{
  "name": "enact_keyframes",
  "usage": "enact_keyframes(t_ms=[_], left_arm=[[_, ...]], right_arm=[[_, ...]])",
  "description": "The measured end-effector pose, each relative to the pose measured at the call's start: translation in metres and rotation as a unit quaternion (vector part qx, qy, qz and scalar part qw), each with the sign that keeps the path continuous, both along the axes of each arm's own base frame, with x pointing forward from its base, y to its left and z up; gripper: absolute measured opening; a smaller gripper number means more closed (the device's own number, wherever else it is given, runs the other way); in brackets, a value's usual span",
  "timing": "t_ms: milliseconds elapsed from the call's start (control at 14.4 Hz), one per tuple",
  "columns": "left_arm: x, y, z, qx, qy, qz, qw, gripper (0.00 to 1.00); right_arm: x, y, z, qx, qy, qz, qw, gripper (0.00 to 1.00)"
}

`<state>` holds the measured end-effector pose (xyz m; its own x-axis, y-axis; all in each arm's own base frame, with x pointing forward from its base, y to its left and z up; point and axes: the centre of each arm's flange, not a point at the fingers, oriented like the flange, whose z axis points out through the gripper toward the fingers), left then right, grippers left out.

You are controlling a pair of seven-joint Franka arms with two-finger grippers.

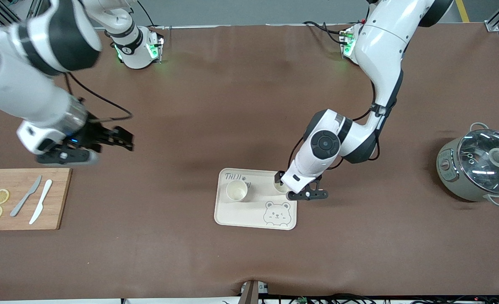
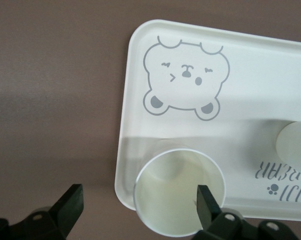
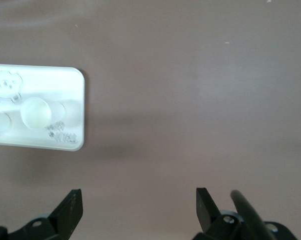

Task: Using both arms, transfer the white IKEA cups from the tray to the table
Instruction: 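Grasp the cup with the left gripper while the right gripper reaches the other cup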

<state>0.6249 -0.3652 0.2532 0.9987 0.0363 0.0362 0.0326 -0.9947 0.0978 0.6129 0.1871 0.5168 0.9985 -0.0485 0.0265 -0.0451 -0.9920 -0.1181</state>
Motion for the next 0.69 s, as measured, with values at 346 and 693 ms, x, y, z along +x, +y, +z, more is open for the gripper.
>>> enact_keyframes(t_ms=[346,693], left_arm=[[-0.001,0.001,-0.017,0.019,-0.003,-0.015,1.000,1.00],[0.000,0.004,-0.026,0.028,-0.004,-0.019,0.999,1.00]], right_arm=[[0.020,0.058,-0.056,0.014,-0.015,-0.043,0.999,1.00],[0.017,0.124,-0.111,0.025,-0.021,-0.064,0.997,1.00]])
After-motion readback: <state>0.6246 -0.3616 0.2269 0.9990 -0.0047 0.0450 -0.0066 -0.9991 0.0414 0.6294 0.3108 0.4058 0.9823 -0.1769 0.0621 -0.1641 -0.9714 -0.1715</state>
